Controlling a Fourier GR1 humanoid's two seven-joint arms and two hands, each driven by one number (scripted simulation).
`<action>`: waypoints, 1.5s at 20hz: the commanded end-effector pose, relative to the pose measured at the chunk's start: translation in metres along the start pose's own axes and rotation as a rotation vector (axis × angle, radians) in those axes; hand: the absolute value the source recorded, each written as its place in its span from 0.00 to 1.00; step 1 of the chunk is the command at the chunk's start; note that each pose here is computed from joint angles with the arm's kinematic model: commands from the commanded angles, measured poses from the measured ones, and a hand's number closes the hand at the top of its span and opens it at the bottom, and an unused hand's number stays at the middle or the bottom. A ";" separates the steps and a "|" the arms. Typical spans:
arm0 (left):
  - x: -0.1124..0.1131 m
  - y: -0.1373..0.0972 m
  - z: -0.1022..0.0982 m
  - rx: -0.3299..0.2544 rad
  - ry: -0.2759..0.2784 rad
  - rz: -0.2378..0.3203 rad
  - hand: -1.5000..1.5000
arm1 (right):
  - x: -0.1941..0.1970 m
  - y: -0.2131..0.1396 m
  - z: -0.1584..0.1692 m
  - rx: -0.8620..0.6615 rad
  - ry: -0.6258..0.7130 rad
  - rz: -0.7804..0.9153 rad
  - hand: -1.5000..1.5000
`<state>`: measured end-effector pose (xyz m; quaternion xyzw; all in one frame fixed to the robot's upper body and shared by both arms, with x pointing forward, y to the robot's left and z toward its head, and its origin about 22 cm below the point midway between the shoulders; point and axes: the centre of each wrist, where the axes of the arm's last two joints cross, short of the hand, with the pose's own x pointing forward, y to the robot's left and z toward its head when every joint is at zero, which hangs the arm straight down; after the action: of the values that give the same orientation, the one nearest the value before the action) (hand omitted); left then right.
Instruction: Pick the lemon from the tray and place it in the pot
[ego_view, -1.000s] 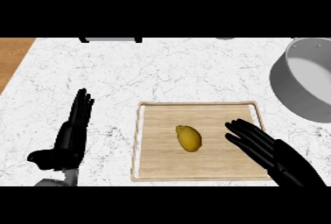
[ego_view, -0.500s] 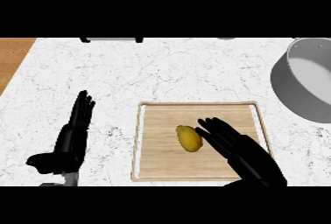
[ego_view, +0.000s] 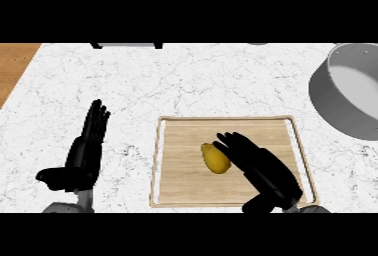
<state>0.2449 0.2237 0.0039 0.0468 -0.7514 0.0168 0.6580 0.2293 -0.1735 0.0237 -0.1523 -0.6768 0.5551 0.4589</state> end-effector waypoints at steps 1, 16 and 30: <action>-0.002 0.010 0.013 -0.003 0.003 0.009 0.50 | 0.008 -0.001 -0.016 0.012 -0.001 0.013 0.00; 0.004 0.009 0.011 0.001 -0.007 -0.006 0.50 | -0.004 0.019 -0.040 -0.100 -0.039 0.086 1.00; 0.007 0.005 0.006 0.028 -0.021 -0.006 0.50 | -0.100 -0.023 -0.011 -0.415 0.646 -0.036 1.00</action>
<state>0.2392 0.2253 0.0096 0.0514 -0.7546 0.0189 0.6539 0.2876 -0.1951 0.0014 -0.3073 -0.6801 0.4318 0.5065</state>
